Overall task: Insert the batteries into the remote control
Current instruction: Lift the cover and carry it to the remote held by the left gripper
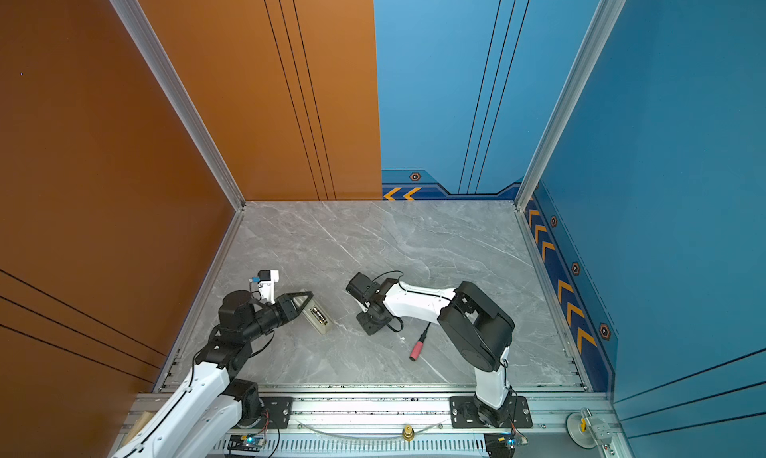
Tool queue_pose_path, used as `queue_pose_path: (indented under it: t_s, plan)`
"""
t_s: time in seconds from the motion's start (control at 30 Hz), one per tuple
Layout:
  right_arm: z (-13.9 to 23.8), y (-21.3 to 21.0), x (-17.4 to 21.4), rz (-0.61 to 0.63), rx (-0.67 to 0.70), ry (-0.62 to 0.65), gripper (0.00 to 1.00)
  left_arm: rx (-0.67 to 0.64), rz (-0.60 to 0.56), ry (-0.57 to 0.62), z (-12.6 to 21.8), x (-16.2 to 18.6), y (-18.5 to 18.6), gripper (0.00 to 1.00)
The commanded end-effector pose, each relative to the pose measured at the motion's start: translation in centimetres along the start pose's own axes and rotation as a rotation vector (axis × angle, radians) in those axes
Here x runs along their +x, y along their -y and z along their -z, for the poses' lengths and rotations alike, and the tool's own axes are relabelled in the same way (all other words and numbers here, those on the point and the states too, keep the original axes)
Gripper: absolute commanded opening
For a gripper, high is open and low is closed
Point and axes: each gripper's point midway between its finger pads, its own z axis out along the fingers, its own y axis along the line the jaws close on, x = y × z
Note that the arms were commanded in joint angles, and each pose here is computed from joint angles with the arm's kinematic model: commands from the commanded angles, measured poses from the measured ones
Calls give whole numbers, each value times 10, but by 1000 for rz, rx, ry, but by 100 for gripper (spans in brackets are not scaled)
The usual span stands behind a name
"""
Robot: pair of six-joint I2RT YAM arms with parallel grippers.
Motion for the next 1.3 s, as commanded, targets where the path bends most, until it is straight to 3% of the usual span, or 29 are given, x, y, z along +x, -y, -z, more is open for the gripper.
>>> queue_pose_path:
  t_s: [0.0,0.37,0.67,1.27]
  plan:
    - [17,5,6,-3,33,4,17,39,-20,13,1,-1,7,0]
    - [89,-10,-5,-43,19,193,13,100,-49,55,-2,-10,25,0]
    - [141,-42,-17,1,15,289,13,120,-53,47,-9,-9,31,0]
    - [141,-93,-63,81,-48,319,13,125,-59,44,-12,-2,29,0]
